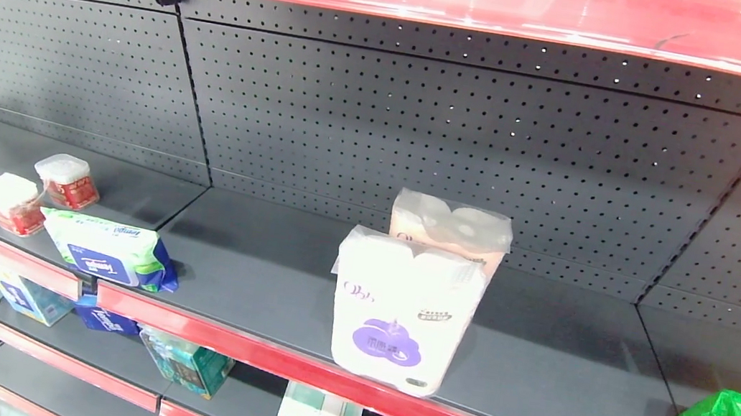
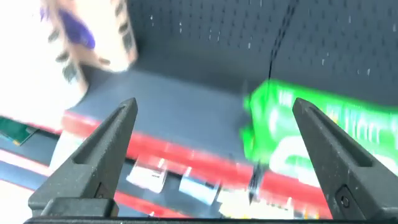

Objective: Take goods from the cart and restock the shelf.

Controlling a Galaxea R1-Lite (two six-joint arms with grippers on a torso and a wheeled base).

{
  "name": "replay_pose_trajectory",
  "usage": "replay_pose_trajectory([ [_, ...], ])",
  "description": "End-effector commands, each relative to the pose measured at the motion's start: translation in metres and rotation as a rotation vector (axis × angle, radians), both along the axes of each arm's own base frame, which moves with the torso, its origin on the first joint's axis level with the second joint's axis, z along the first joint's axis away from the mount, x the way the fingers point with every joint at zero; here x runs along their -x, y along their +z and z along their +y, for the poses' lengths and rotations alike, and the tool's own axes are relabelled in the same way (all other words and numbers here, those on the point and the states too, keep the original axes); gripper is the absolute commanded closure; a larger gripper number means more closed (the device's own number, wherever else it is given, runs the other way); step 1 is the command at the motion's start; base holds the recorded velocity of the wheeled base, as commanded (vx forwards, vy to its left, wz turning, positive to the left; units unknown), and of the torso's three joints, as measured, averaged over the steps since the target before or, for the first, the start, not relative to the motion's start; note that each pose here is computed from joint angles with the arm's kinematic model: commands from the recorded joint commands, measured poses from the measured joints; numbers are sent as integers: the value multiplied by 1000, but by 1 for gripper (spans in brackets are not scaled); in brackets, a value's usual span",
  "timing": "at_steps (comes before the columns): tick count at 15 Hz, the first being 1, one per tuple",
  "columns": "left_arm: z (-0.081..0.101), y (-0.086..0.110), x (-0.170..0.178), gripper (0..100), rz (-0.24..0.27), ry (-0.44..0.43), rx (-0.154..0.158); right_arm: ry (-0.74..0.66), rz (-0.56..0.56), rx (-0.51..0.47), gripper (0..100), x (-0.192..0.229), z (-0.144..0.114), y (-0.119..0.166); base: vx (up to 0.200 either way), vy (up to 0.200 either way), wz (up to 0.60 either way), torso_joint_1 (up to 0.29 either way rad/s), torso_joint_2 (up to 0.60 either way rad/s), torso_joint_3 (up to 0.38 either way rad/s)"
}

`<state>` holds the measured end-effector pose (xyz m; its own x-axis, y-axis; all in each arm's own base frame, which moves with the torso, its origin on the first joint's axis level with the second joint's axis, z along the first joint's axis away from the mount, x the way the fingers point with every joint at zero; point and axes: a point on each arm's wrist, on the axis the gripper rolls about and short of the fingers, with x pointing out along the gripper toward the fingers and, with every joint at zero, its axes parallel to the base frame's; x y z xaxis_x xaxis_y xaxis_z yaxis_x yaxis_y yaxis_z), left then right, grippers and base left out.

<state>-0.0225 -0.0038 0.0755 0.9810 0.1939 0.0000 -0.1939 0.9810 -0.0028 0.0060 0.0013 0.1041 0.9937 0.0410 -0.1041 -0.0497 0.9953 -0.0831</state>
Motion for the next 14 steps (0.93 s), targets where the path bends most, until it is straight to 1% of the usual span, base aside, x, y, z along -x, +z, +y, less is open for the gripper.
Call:
replay_pose_trajectory([
  [1,0,0,0,0,0,1,0,17,-104,-31,0,29,0,-28,0,0,0,0,0,0],
  [3,0,0,0,0,0,1,0,14,-102,-86,0,29,0,-28,0,0,0,0,0,0],
  [14,0,0,0,0,1,0,-3,13,-102,-87,0,29,0,-28,0,0,0,0,0,0],
])
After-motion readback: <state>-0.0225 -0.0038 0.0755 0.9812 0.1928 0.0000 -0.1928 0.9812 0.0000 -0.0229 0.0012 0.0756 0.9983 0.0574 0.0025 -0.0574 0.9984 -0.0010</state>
